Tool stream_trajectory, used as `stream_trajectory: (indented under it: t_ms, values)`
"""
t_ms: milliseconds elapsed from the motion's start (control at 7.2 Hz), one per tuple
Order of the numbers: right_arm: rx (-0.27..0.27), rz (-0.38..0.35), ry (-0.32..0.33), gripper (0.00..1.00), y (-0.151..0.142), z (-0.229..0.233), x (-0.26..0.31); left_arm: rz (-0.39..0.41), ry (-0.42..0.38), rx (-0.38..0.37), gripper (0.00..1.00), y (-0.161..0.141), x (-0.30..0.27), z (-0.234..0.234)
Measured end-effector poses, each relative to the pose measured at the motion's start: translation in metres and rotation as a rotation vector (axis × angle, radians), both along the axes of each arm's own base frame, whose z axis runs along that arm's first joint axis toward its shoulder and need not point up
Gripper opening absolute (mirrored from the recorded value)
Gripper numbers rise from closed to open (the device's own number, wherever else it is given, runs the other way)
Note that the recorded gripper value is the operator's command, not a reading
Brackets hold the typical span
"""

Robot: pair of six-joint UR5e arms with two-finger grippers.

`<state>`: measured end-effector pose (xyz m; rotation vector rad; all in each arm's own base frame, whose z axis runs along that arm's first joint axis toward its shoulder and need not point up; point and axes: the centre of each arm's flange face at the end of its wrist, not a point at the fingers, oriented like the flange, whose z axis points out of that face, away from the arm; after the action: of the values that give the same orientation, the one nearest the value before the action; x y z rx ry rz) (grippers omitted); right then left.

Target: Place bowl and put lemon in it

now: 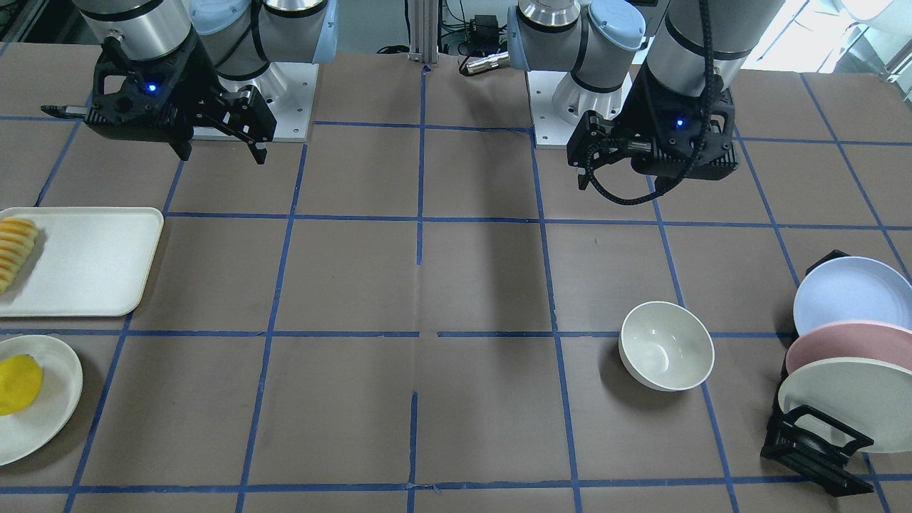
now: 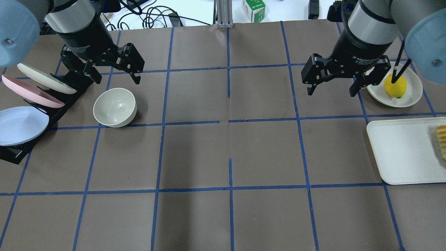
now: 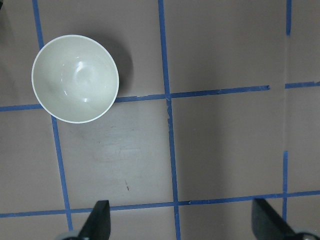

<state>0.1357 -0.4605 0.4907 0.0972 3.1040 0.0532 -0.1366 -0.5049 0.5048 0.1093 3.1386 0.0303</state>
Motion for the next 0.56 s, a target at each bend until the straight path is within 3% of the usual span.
stream_trajectory:
  t_ms: [556]
  values:
    - [0.001, 0.000, 0.000, 1.00, 0.000, -0.001, 0.000, 0.011, -0.005, 0.007, 1.00, -0.010, 0.012, -0.005]
